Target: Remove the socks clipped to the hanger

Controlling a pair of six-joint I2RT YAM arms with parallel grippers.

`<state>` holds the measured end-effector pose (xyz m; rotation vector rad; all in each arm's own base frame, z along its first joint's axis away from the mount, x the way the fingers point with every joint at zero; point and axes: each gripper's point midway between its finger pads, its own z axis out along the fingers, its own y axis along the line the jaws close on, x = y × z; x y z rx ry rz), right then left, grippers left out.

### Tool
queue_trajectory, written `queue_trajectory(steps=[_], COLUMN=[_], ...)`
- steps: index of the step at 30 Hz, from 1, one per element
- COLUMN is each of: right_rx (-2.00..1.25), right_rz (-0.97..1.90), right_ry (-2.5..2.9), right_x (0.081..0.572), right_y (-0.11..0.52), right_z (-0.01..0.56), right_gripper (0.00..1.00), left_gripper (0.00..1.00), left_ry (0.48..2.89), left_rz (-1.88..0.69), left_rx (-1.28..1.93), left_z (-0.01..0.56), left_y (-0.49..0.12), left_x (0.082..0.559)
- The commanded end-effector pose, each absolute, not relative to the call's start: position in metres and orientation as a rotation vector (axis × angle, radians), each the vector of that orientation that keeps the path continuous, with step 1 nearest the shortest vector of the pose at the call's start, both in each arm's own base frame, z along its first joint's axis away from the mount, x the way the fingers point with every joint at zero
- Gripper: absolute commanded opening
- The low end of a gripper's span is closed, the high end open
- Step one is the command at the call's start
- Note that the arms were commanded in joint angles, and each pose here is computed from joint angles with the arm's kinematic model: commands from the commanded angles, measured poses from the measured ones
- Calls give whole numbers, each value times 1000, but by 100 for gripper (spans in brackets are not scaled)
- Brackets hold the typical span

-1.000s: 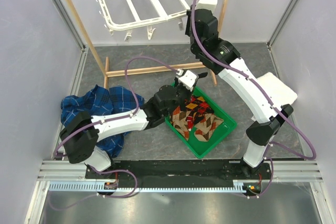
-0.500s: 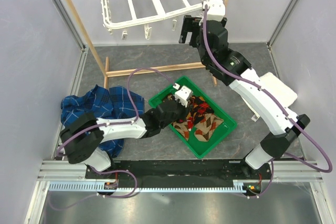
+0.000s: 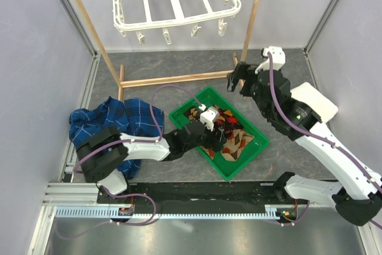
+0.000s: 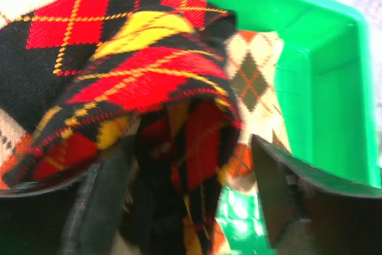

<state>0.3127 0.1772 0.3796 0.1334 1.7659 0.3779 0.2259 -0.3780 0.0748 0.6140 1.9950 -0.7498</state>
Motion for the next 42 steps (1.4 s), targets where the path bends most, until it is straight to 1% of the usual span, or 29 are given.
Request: queue_trajectory(steps=[1, 5, 6, 10, 11, 13, 14, 16, 17, 19, 20, 21, 23, 24, 28, 31, 38, 42], right_rx=[170, 327, 343, 340, 319, 304, 286, 249, 235, 190, 170, 167, 160, 136, 123, 134, 136, 131], right_rz=[305, 323, 334, 386, 412, 433, 469, 487, 502, 487, 475, 467, 477, 516, 557, 579, 641, 630], right_ry=[1815, 1791, 1795, 1817, 1825, 1847, 1855, 1872, 1864, 1869, 1858, 1836, 1832, 1827, 1805, 1776, 1749, 1725], right_x=[296, 276, 273, 260, 256, 250, 244, 237, 233, 228, 225, 226, 224, 222, 216, 213, 210, 214], right_y=[153, 125, 124, 123, 125, 126, 130, 130, 129, 126, 122, 120, 120, 126, 126, 125, 130, 130], right_z=[345, 333, 328, 313, 312, 308, 308, 306, 310, 310, 310, 312, 303, 304, 303, 311, 327, 339], right_gripper=[98, 98, 98, 98, 98, 98, 98, 98, 98, 98, 98, 98, 98, 98, 98, 98, 98, 98], left_gripper=[93, 94, 94, 94, 94, 95, 95, 98, 98, 99, 99, 99, 99, 99, 99, 99, 99, 99], left_ry=[1869, 1909, 1930, 1875, 1841, 1815, 1768, 1753, 1705, 1652, 1641, 1578, 1549, 1486, 1448, 1471, 1509, 1529], left_rz=[-845, -756, -724, -707, -728, -744, -781, -805, -843, -887, -894, -917, -911, -945, -956, -930, -912, -889], left_rx=[603, 598, 609, 612, 599, 600, 577, 550, 522, 505, 497, 476, 443, 402, 321, 313, 324, 316], left_z=[144, 167, 172, 203, 219, 233, 254, 267, 284, 299, 297, 312, 312, 329, 337, 330, 323, 315], left_y=[-382, -365, -360, -344, -338, -329, -320, -308, -296, -284, -278, -265, -253, -243, -222, -214, -207, -204], left_x=[219, 221, 221, 218, 214, 208, 203, 195, 188, 178, 175, 169, 168, 163, 160, 160, 156, 158])
